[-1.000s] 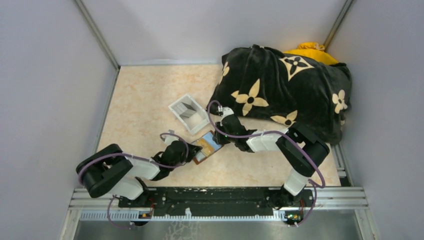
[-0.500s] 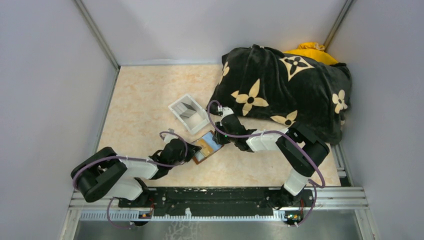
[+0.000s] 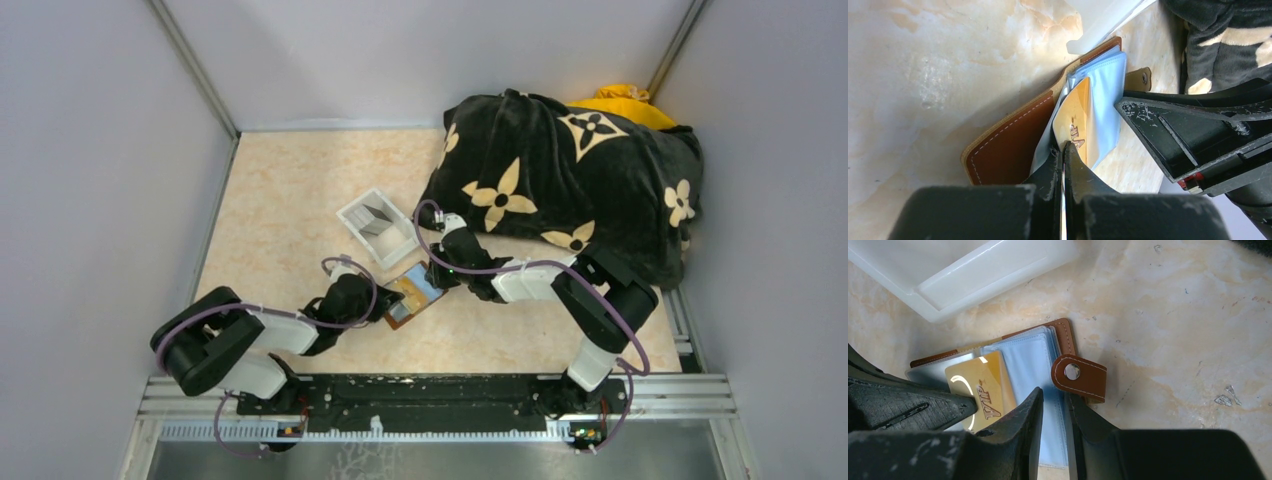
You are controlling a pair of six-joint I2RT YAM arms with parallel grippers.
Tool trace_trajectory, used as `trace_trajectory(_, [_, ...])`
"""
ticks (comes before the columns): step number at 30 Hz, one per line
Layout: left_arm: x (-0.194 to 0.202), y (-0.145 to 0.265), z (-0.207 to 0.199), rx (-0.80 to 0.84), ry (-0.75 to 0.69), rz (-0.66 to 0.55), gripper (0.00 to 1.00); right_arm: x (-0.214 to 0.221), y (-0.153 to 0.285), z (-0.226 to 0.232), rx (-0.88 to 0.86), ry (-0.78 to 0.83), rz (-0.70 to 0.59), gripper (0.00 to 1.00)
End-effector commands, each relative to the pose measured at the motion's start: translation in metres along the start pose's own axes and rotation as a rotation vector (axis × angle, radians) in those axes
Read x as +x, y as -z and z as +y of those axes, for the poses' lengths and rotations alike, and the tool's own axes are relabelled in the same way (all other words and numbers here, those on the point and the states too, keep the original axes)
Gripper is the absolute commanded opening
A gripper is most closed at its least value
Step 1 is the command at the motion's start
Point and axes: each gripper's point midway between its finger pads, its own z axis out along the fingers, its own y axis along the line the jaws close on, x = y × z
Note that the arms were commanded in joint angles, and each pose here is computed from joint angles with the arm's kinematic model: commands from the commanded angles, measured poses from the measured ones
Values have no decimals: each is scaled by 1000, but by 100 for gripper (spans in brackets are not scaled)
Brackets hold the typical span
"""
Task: Put the credit cards into the card holder
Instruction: Insert the credit card into the card holder.
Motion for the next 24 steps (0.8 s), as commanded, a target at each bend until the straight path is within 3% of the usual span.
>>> trace_trajectory(1, [26, 8, 61, -195, -125, 140, 0, 45, -4, -16, 55, 21, 156, 23])
trace_trajectory(15, [22, 9, 64, -206, -149, 166, 0, 47, -8, -17, 58, 22, 164, 24])
trace_trajectory(24, [29, -10, 43, -138, -59, 183, 0, 46, -6, -15, 43, 22, 163, 24])
